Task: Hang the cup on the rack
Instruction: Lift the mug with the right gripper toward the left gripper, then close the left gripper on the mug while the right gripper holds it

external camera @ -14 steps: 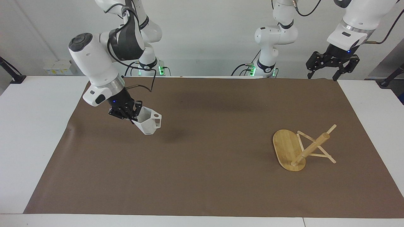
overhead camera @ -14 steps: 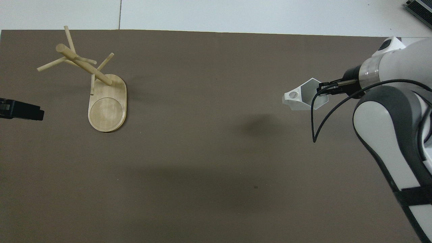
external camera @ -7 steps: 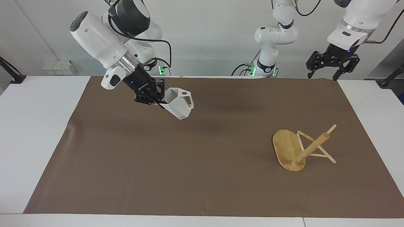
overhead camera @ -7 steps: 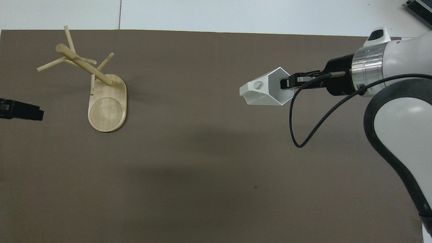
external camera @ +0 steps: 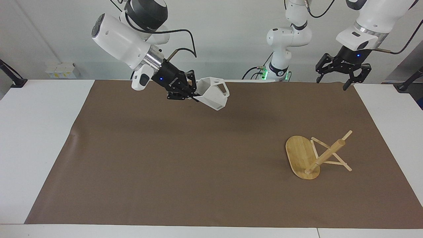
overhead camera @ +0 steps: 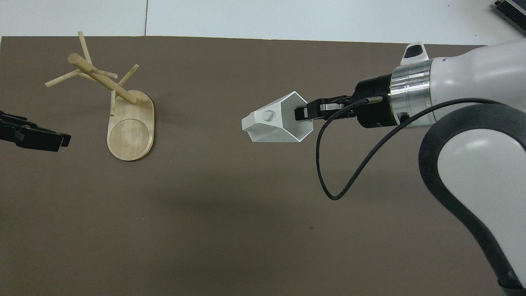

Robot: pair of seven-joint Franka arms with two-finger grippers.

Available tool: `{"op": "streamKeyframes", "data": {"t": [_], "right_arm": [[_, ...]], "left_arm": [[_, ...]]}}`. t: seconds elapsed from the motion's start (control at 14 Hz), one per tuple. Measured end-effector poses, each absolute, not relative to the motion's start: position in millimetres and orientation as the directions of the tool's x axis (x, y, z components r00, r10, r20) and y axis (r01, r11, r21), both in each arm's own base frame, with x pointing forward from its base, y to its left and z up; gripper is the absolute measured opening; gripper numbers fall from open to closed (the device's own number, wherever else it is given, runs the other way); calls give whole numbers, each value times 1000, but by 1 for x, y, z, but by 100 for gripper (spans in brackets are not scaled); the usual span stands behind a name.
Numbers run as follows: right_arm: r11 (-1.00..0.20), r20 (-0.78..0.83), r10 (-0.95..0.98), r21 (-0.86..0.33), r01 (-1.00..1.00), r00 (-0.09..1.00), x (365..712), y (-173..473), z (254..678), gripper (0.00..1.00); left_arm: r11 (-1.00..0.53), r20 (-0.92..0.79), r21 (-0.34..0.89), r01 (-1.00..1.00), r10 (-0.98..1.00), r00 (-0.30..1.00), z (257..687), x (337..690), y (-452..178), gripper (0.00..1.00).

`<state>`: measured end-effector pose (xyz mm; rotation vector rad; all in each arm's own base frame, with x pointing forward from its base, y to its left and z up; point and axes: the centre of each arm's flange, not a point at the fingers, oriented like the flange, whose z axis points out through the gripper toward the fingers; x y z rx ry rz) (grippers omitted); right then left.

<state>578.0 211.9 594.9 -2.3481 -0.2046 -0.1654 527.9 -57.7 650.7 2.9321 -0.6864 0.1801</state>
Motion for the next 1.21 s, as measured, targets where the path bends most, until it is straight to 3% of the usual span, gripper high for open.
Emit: {"op": "streamKeyframes", "data": {"t": [0.36,0.71,1.21], "right_arm": [[-693,60,-4,-720,40,998,567,243,601,6],[-677,18,25,-735,30,1000,554,268,601,6],[-664,-50,-51,-745,-72,997,549,292,601,6]], "left_arm": [[-703,277,141,-697,-648,710,618,525,-68,100],[-437,382,100,-894,-813,440,607,513,-81,100],[-202,543,103,-974,-809,225,579,488,-132,100]]}}
